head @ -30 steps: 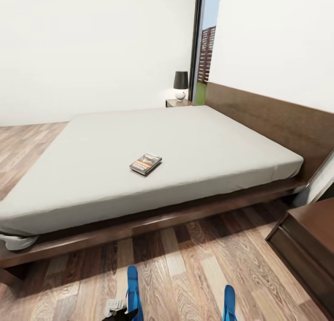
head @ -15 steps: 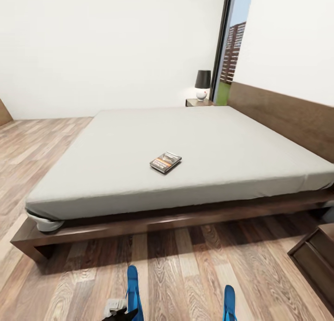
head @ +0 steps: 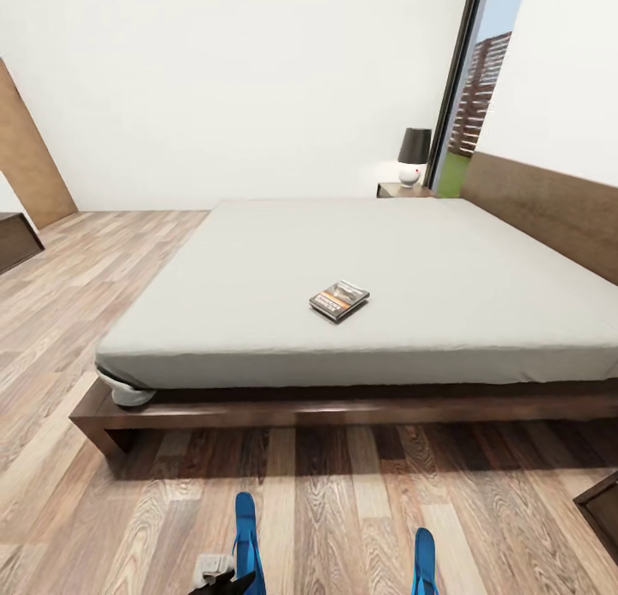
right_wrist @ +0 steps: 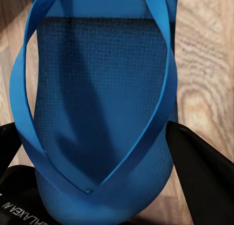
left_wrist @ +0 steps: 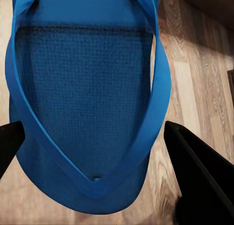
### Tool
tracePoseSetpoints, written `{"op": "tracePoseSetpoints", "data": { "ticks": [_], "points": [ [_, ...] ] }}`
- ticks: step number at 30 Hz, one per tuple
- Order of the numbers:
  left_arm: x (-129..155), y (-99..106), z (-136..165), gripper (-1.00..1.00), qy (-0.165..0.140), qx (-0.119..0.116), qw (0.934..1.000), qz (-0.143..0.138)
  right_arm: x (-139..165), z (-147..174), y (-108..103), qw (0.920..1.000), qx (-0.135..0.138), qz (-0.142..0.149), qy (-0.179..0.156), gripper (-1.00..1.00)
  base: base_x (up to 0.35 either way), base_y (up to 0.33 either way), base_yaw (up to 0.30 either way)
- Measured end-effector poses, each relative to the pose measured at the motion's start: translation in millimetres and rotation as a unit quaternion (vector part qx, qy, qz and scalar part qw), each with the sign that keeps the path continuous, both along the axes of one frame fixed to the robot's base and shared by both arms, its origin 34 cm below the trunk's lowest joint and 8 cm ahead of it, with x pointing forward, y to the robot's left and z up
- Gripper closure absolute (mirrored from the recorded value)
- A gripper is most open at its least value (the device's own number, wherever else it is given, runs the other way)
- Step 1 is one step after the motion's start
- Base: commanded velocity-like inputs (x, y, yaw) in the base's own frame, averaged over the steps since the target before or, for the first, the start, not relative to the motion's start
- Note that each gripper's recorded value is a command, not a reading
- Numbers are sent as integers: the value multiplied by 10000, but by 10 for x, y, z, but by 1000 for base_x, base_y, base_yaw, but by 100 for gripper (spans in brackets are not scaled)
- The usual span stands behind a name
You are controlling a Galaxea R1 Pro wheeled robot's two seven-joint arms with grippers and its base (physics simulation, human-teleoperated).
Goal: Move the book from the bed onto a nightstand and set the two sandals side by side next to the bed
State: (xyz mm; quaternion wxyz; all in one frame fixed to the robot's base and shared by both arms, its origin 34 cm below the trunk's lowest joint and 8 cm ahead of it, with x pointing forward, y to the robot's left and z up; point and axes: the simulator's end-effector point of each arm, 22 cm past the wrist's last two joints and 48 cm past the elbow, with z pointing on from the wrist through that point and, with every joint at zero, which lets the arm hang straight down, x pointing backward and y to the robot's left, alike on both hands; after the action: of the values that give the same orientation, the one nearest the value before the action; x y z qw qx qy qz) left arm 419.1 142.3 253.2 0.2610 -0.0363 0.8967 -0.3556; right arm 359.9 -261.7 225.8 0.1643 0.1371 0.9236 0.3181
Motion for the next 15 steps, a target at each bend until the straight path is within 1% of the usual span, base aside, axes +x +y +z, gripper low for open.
{"op": "tracePoseSetpoints", "data": {
  "ticks": [15],
  "points": [
    [1,1,0,100,1,-1,10000,4,1,3,3,10000,7,6,-8,100,0,0,17]
  ]
}}
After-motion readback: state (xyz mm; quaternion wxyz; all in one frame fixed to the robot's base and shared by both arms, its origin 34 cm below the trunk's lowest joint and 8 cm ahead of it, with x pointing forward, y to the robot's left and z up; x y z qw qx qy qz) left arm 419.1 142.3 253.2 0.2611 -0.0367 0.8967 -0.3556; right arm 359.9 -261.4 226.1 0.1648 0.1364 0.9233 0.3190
